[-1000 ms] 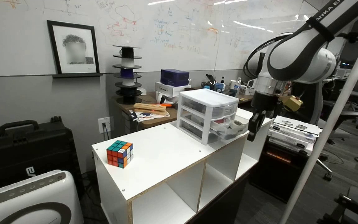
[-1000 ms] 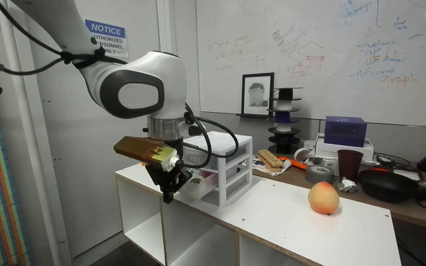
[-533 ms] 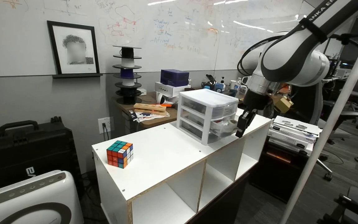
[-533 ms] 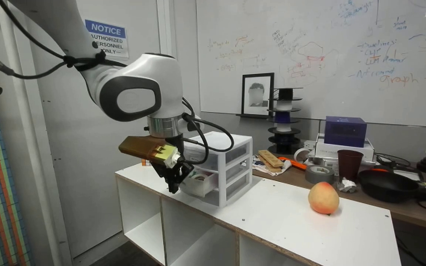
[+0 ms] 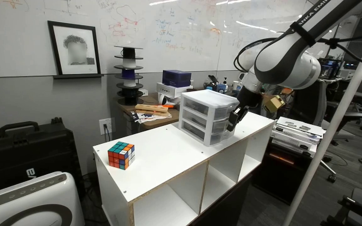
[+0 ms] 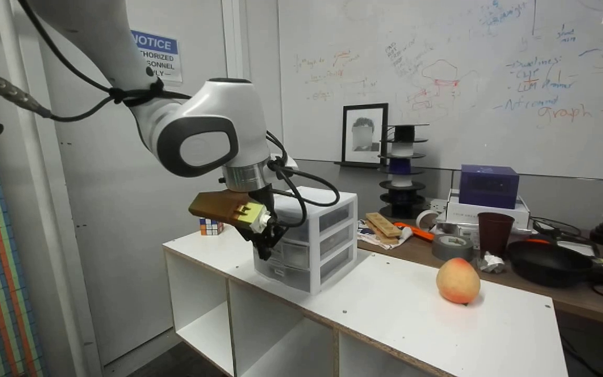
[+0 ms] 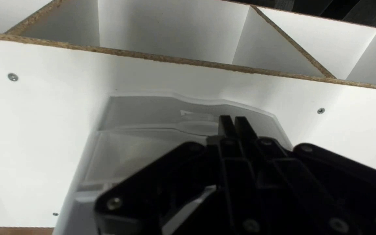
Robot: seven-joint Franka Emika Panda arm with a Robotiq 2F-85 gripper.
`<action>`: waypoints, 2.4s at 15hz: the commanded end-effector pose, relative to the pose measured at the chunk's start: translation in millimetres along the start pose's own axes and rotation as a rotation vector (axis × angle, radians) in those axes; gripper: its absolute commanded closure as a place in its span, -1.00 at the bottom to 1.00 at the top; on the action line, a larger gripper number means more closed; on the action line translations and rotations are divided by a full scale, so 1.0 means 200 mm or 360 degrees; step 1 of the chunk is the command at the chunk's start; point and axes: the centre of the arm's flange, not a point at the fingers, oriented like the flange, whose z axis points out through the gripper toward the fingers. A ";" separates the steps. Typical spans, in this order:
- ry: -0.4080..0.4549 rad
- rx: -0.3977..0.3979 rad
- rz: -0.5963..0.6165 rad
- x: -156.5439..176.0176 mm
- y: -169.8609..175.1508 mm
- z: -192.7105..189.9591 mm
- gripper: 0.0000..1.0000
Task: Pick the masking tape and the plastic and put them in the drawer, then close it
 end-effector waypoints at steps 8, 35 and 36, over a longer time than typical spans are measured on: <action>0.0035 -0.0023 0.0042 0.03 0.10 -0.02 0.80; -0.0607 -0.0056 0.0510 -0.31 0.40 -0.99 0.72; -0.0612 -0.0055 0.0512 -0.32 0.41 -0.98 0.54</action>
